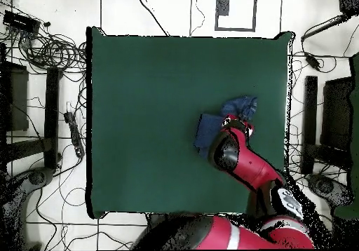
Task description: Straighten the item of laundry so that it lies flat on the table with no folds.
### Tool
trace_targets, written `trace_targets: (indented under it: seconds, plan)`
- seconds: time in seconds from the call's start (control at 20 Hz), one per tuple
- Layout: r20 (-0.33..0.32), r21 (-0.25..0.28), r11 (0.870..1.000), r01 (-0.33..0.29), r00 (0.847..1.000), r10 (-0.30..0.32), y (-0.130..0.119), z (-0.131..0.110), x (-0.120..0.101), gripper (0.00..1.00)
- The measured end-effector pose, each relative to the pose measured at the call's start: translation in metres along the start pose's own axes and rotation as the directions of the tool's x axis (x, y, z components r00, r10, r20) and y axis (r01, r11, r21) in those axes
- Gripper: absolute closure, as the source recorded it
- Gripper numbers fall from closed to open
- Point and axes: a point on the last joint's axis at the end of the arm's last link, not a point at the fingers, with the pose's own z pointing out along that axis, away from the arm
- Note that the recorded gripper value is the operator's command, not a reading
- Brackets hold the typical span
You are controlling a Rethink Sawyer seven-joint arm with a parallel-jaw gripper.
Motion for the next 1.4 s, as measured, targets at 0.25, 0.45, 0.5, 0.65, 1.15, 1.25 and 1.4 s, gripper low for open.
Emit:
trace_targets:
  seconds: [0.25,0.45,0.5,0.65,1.15,1.25,1.4]
  plan:
    - [0.007,-0.040,0.998,-0.041,0.999,0.041,0.007,0.012,0.003,1.00]
    - [0.006,-0.052,0.997,-0.064,0.998,0.064,0.009,0.013,-0.002,1.00]
    - [0.004,-0.051,0.996,-0.067,0.998,0.067,0.011,0.012,-0.002,1.00]
    - [-0.016,-0.010,0.997,-0.082,0.996,0.082,0.024,0.006,-0.006,1.00]
    - [-0.094,0.130,0.988,0.080,0.993,-0.068,0.113,-0.043,-0.006,1.00]
    - [-0.113,0.166,0.973,0.161,0.983,-0.143,0.131,-0.058,-0.002,1.00]
    - [-0.147,0.220,0.939,0.264,0.961,-0.236,0.149,-0.080,0.004,1.00]
